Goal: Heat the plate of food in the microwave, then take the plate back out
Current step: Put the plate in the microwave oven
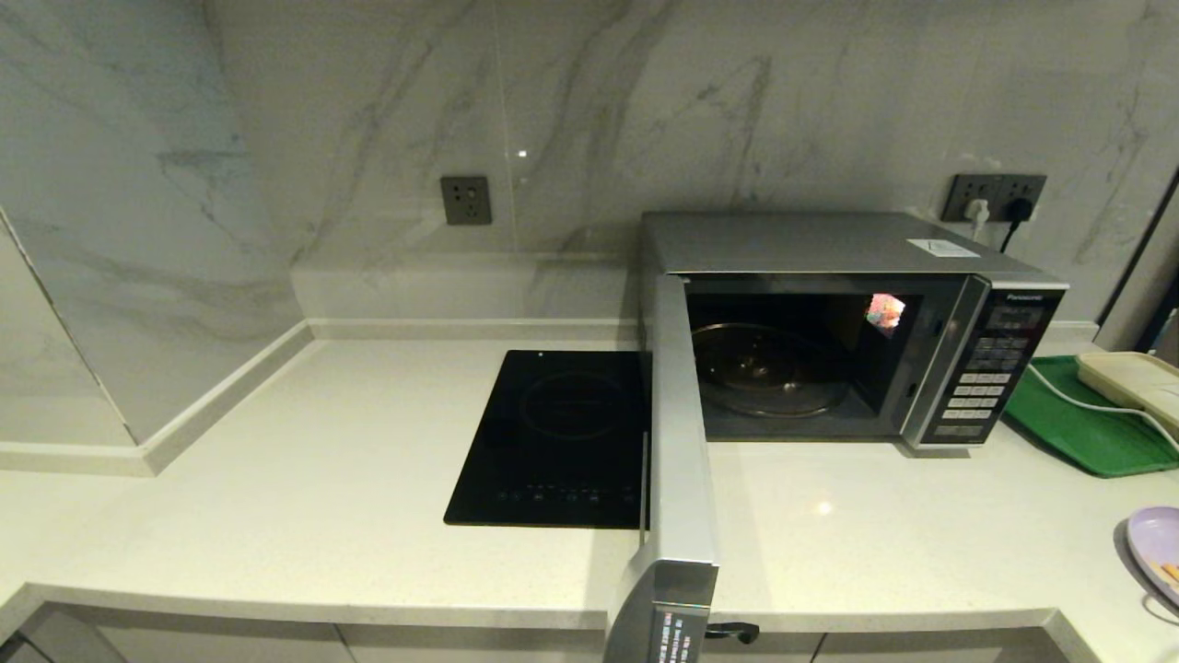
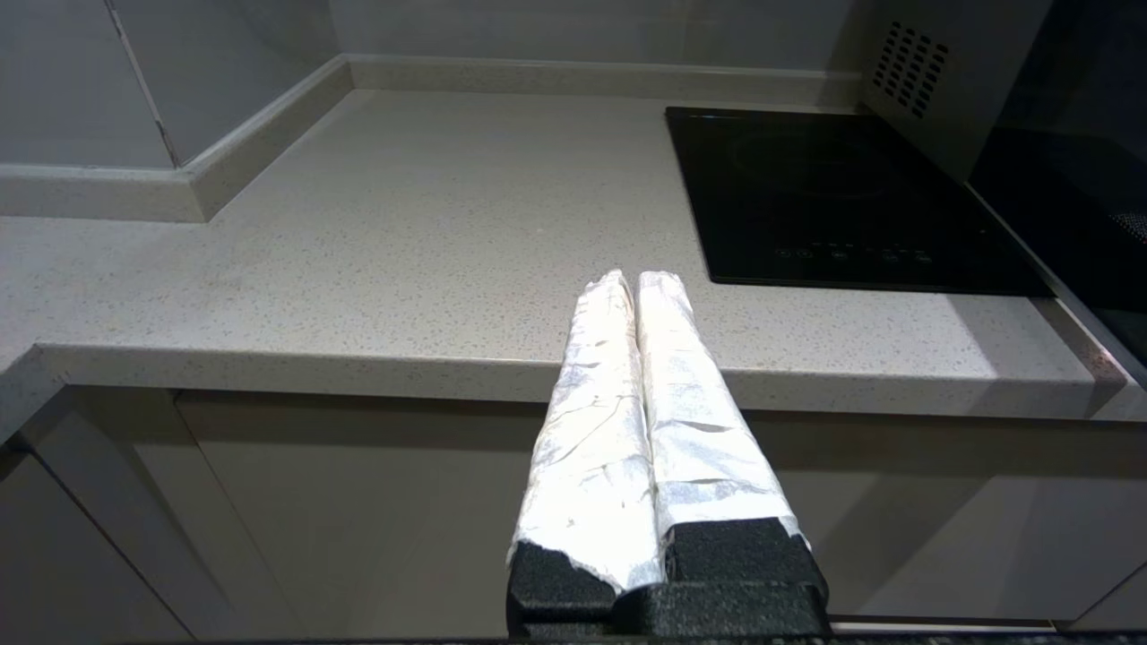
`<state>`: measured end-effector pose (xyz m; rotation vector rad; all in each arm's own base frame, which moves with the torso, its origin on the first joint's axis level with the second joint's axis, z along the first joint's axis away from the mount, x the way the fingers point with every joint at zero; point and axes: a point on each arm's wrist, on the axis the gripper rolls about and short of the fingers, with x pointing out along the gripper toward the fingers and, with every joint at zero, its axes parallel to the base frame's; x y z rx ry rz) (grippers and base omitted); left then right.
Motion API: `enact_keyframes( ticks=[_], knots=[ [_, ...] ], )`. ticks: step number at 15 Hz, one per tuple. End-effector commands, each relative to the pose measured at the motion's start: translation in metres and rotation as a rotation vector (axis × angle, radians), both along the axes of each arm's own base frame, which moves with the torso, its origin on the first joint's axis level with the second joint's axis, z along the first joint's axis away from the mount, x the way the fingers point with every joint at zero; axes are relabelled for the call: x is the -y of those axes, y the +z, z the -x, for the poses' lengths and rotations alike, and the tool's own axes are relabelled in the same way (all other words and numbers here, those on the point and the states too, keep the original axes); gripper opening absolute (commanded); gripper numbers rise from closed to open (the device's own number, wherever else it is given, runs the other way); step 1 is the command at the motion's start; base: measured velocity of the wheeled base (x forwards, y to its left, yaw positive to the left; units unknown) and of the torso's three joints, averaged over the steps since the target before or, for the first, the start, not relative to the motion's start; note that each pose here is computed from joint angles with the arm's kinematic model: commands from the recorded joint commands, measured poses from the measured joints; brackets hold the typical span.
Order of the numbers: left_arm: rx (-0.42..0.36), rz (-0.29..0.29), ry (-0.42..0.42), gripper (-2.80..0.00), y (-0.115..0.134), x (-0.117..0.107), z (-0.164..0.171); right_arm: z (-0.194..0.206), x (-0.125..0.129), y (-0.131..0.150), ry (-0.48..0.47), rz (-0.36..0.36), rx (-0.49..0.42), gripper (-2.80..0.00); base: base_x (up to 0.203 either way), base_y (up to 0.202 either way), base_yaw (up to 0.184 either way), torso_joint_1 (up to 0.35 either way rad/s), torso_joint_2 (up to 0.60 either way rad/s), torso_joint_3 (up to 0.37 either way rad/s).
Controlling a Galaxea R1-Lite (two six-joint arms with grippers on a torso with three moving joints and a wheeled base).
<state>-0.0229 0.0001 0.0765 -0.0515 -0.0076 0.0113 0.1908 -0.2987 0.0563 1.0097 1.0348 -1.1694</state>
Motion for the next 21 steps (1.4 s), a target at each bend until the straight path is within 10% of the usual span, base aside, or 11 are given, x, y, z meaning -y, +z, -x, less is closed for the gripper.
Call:
enact_keyframes(
  ticks=[1, 12, 21],
  knots=[
    [0.000, 0.001, 0.001, -2.80, 0.000, 0.000, 0.000, 0.000, 0.000, -0.004, -0.003, -0.011, -0.006, -2.80, 0.000, 0.000, 0.000, 0.000, 0.00, 0.000],
    [0.000, 0.001, 0.001, -2.80, 0.000, 0.000, 0.000, 0.002, 0.002, -0.004, -0.011, -0.011, -0.005, -2.80, 0.000, 0.000, 0.000, 0.000, 0.00, 0.000],
    [0.002, 0.001, 0.001, -2.80, 0.000, 0.000, 0.000, 0.005, -0.030, 0.048, 0.138, 0.033, 0.137, -2.80, 0.000, 0.000, 0.000, 0.000, 0.00, 0.000]
  ],
)
